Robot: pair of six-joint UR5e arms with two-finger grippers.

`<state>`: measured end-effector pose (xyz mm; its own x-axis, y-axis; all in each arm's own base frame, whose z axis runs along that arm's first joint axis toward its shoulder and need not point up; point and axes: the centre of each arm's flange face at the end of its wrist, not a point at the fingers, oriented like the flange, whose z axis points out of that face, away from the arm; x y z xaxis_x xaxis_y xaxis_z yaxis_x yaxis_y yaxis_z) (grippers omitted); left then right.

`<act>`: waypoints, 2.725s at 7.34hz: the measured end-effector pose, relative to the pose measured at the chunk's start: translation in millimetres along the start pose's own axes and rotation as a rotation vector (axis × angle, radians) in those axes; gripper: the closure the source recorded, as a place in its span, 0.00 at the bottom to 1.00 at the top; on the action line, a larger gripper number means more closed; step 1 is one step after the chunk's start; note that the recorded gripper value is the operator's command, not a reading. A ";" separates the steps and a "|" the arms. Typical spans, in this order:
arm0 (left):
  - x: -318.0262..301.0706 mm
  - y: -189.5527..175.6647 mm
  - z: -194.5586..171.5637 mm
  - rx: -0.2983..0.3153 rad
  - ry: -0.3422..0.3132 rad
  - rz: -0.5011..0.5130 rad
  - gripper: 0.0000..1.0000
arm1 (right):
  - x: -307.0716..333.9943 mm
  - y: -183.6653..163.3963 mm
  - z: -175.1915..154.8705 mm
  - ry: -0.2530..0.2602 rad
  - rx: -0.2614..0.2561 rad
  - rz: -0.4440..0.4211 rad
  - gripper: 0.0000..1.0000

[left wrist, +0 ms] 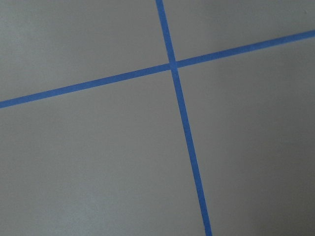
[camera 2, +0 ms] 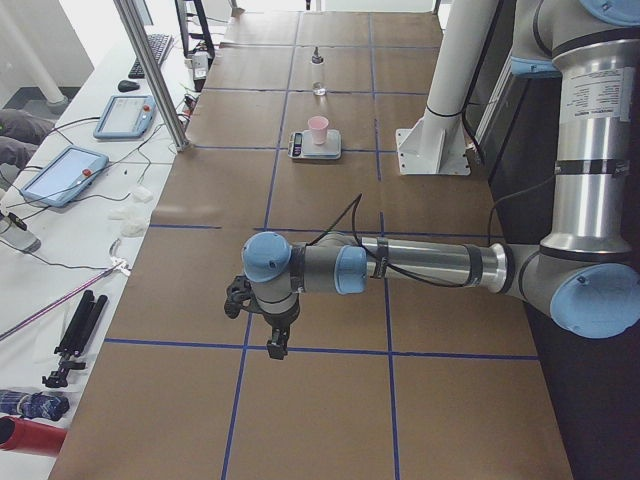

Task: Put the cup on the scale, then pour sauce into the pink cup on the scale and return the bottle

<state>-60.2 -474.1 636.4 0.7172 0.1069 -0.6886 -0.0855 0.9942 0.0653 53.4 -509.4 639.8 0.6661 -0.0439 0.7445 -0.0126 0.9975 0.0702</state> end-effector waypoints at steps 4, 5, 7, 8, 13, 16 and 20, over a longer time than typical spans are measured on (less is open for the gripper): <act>5.3 -5.8 -6.3 0.037 -0.002 -0.007 0.00 | -2.4 -1.1 1.5 0.000 -0.002 -0.005 0.00; 6.6 -7.4 -8.6 0.056 -0.004 0.009 0.00 | -2.8 -1.4 1.5 0.000 -0.001 -0.007 0.00; 7.1 -9.6 -13.4 0.095 -0.008 0.039 0.00 | -3.2 -2.0 1.1 0.001 0.001 -0.010 0.00; 7.2 -10.5 -14.7 0.108 -0.009 0.049 0.00 | -3.5 -2.3 0.8 0.001 0.002 -0.011 0.00; 8.0 -11.9 -16.4 0.123 -0.011 0.054 0.00 | -4.6 -3.5 -0.1 0.002 0.005 -0.014 0.00; 8.1 -12.1 -16.6 0.123 -0.011 0.053 0.00 | -3.3 -2.7 0.9 0.002 0.003 -0.013 0.00; 8.3 -12.4 -17.8 0.134 -0.012 0.044 0.00 | -3.0 -2.3 1.3 0.002 0.002 -0.012 0.00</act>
<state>-65.5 -485.8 617.0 0.7229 0.1493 -0.6746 -0.0242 0.9812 0.1912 50.5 -511.7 638.2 0.6678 -0.0561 0.7422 -0.0059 0.9967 0.0806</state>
